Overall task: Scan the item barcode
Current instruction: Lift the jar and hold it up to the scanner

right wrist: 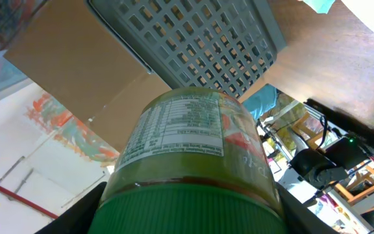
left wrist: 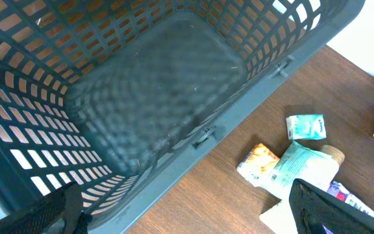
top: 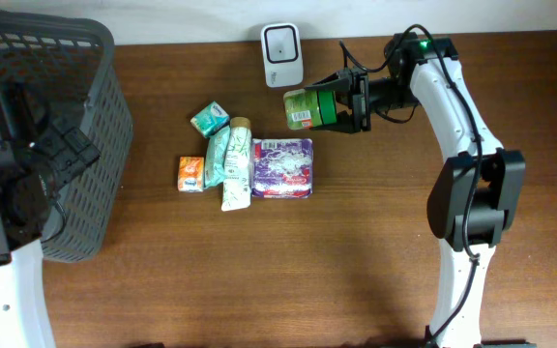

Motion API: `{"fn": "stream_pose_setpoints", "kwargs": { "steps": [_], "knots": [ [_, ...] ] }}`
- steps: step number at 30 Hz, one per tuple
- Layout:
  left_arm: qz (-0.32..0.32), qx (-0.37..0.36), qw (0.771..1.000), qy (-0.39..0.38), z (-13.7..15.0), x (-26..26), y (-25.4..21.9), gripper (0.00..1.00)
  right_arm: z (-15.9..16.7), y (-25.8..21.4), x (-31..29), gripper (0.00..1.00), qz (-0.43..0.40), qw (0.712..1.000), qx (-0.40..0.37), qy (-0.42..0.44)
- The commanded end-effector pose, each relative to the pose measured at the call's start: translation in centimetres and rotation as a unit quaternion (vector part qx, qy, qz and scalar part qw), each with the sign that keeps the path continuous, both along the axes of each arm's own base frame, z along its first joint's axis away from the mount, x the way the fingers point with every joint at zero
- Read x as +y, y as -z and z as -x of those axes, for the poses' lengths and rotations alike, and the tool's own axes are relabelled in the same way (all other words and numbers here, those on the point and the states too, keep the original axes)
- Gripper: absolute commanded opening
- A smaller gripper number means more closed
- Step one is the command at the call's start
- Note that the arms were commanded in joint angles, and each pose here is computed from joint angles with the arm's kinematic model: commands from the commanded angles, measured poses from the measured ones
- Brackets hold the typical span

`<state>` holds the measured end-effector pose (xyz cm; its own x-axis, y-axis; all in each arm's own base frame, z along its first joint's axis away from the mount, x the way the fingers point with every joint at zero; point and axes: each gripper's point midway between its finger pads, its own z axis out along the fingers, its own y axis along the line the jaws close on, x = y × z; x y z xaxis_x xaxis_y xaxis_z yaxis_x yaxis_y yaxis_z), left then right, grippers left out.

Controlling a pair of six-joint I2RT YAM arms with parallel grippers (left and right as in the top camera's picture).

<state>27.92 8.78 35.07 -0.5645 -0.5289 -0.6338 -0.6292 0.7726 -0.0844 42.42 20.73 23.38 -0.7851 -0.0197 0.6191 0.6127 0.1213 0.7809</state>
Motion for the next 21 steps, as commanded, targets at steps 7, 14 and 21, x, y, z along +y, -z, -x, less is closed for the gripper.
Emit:
{"fn": "stream_pose_setpoints", "kwargs": {
  "steps": [7, 14, 21],
  "knots": [
    [0.002, -0.007, 1.0, -0.007, 0.3, 0.1, -0.3, 0.99, -1.5, 9.8, -1.7, 0.38, 0.328, 0.935, -0.131, -0.038],
    [0.002, -0.007, 1.0, -0.007, 0.3, 0.1, -0.3, 0.99, -8.9, 10.9, 0.0, 0.38, 0.442, 0.837, -0.323, 0.015],
    [0.002, -0.007, 1.0, -0.007, 0.3, 0.1, -0.3, 0.99, -20.0, 3.1, 0.0, 0.39, 0.487, 0.671, -0.517, 0.212]
  ]
}}
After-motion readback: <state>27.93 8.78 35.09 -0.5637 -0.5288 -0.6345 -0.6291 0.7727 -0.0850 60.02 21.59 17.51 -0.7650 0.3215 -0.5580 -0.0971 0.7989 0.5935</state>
